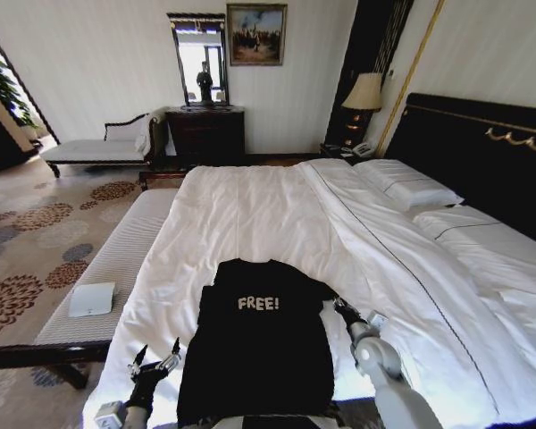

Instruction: Fold the clothes on the bed.

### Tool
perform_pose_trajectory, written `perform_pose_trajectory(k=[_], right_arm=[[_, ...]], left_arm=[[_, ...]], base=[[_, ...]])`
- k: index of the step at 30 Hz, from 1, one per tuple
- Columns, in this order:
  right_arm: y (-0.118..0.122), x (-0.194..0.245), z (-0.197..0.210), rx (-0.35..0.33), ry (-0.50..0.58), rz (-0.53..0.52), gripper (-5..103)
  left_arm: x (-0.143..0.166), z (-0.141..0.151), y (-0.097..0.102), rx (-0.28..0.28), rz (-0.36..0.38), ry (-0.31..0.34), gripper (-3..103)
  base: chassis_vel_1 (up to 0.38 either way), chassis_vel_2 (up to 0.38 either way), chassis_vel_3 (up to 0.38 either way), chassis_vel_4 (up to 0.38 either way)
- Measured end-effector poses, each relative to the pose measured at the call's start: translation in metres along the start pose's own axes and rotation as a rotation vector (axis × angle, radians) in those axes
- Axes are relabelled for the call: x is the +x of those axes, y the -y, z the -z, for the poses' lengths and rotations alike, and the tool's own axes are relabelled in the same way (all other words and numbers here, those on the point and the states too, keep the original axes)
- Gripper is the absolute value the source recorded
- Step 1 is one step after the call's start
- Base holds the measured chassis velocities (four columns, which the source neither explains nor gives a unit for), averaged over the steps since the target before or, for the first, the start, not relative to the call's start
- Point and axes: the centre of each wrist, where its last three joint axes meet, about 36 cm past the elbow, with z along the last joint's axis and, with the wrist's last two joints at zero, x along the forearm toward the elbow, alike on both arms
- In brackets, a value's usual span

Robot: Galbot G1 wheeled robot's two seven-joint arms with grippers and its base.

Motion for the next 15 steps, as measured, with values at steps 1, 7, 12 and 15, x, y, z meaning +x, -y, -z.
perform_pose_trajectory(k=[1,7,12,15], right_arm=[[-0.001,0.004,-0.001,-0.035,-0.014,0.008,49],[-0.009,0.007,-0.010,-0.181,-0.109,0.051,71],[-0.016,-0.006,-0.018,-0.281,-0.175,0.063,88],[-0.022,-0.019,-0.020,-0.343,-0.191,0.075,99]], left_arm=[[0.000,0.000,0.000,0.000,-0.001,-0.001,100],[0.001,-0.001,0.001,0.003,-0.003,-0.005,100],[0.004,0.000,-0.002,-0.001,0.006,-0.004,100],[0.005,0.000,-0.003,-0.005,0.011,-0.004,100]], base=[[0.000,0.000,0.000,0.000],[0.000,0.000,0.000,0.000],[0.000,0.000,0.000,0.000],[0.000,0.000,0.000,0.000]])
